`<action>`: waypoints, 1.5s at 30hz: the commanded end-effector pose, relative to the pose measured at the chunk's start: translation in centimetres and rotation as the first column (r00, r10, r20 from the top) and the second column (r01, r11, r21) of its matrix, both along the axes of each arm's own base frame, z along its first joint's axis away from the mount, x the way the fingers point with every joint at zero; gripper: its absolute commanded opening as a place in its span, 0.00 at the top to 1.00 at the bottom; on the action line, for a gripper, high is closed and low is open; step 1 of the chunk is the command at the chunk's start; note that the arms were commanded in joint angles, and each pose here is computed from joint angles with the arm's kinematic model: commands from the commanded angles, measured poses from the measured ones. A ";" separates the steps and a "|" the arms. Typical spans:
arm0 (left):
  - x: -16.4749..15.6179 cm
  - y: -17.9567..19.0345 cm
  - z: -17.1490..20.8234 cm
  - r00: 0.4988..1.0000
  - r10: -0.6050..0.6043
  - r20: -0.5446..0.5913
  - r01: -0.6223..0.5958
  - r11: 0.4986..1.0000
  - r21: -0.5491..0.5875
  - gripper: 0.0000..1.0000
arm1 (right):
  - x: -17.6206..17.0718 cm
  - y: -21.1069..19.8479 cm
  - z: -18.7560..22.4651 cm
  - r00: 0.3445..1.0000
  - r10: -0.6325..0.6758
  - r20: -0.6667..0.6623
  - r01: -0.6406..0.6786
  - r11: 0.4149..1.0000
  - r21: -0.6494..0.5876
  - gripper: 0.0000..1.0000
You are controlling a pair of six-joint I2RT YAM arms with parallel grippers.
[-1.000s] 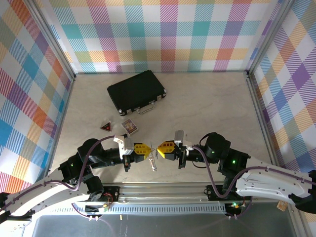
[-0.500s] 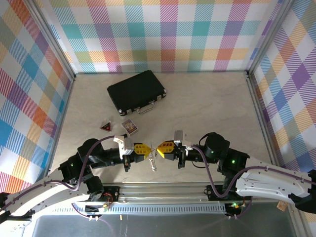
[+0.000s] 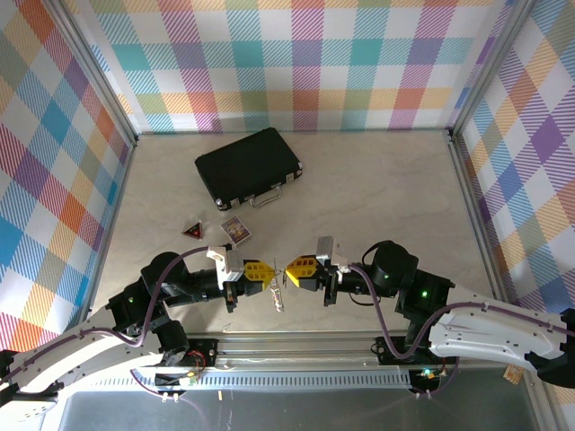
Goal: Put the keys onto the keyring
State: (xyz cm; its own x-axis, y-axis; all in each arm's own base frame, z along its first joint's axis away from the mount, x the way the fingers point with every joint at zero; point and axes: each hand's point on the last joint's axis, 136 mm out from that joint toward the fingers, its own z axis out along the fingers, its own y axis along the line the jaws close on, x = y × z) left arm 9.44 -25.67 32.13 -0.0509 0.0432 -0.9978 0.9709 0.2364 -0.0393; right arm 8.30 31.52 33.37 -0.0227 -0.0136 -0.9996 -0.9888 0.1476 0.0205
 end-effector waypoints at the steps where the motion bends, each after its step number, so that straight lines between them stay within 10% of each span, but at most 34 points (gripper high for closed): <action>1: -0.4 0.4 2.0 0.999 -0.009 0.047 0.012 0.999 -0.050 1.00 | 0.0 0.1 0.0 1.000 -0.001 0.019 0.001 1.000 0.007 1.00; 45: -0.4 0.1 1.2 0.999 -0.028 0.021 0.026 0.997 0.076 1.00 | -1.0 0.5 0.3 0.997 0.063 0.047 -0.063 0.998 -0.015 1.00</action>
